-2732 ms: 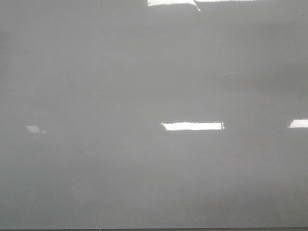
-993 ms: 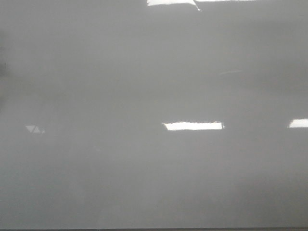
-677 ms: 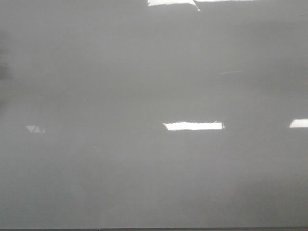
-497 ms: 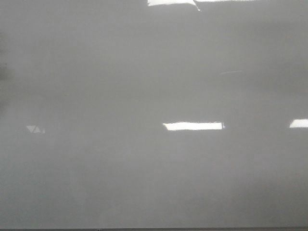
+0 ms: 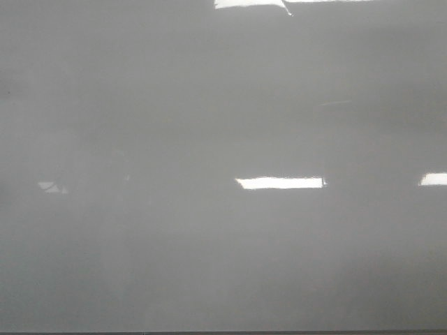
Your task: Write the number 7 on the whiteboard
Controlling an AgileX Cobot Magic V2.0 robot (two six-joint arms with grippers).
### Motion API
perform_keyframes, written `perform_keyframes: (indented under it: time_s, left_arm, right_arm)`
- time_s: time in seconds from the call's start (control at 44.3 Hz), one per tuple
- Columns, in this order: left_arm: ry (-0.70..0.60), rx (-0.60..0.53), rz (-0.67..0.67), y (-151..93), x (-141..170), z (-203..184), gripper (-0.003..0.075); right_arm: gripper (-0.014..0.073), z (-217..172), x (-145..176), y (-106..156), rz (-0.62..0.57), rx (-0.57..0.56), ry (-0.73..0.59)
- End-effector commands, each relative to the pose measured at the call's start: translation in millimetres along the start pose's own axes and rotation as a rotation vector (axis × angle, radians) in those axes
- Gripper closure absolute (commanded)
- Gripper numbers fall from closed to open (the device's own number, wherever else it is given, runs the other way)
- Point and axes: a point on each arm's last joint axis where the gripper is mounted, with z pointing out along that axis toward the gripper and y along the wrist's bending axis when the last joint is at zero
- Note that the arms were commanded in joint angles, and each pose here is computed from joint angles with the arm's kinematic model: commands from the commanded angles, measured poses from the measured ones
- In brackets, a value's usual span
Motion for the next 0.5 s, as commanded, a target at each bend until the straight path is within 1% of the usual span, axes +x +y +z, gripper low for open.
perform_keyframes:
  time_s: [0.0,0.113,0.203,0.339,0.406,0.474]
  left_arm:
    - [-0.016,0.065,0.127,-21.5,-15.1,-33.8,0.0741]
    - [-0.002,0.144,0.239,-49.9,-22.3,-48.9,0.0741]
    - [-0.01,0.21,0.335,-74.0,-23.0,-55.6,0.0741]
    - [0.007,0.311,0.554,-111.7,-14.0,-59.8,0.0741]
    - [0.024,0.364,0.677,-130.8,-6.8,-61.3,0.0741]
    - [0.033,0.407,0.773,-147.0,-0.7,-61.7,0.0741]
  right_arm:
    - [0.0181,-6.7,-20.3,1.4,-0.008,-0.004,-0.076]
    - [0.0175,-6.5,-28.5,2.0,-0.009,-0.006,-0.043]
    - [0.0139,-2.3,-32.7,2.2,-0.009,-0.006,-0.005]
    - [0.0066,7.8,-35.9,1.9,-0.007,-0.005,0.048]
    - [0.0067,15.0,-36.5,1.6,-0.01,-0.004,0.078]
    - [0.0067,22.0,-37.2,1.6,-0.029,-0.008,0.114]
